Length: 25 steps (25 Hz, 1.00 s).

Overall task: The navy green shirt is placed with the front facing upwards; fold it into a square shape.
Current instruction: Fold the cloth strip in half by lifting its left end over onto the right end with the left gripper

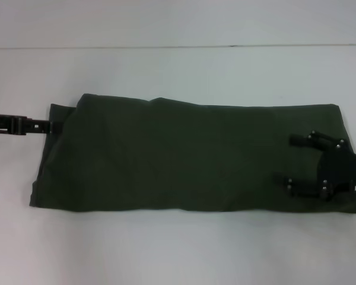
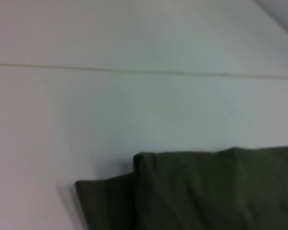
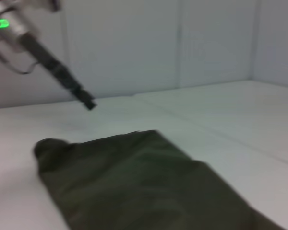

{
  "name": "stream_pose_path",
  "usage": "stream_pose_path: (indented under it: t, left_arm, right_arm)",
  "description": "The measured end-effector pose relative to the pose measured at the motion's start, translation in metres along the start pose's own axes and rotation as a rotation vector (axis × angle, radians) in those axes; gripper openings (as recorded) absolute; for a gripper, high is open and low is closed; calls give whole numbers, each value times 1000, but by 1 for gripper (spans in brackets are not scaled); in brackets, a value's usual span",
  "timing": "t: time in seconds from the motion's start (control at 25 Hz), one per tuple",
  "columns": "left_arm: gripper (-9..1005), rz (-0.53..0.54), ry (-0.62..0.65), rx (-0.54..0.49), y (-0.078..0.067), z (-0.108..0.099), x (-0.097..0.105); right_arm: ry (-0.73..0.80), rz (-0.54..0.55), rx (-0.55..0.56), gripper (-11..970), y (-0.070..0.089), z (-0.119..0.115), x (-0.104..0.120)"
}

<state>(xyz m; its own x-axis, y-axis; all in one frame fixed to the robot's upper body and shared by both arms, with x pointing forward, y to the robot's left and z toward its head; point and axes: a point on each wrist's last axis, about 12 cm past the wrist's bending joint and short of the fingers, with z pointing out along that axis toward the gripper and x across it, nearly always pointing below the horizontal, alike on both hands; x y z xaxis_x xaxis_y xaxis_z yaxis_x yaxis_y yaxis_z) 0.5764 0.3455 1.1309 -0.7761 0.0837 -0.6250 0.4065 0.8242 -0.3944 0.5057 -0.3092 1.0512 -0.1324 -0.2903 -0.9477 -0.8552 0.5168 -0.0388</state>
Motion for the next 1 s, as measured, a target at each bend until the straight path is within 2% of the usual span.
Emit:
stream_pose_path:
  t: [0.28, 0.56, 0.8, 1.0]
  left_arm:
    - [938, 46, 115, -104, 1, 8, -17]
    - [937, 91, 245, -287, -1, 23, -33]
    - [937, 76, 361, -261, -7, 29, -33]
    - [937, 50, 408, -224, -6, 33, -29]
  right_arm:
    - [35, -19, -51, 930, -2, 7, -6]
    - [40, -27, -64, 929, -2, 10, -8]
    - [42, -33, -62, 929, -4, 11, -9]
    - [56, -44, -59, 929, -6, 14, -9]
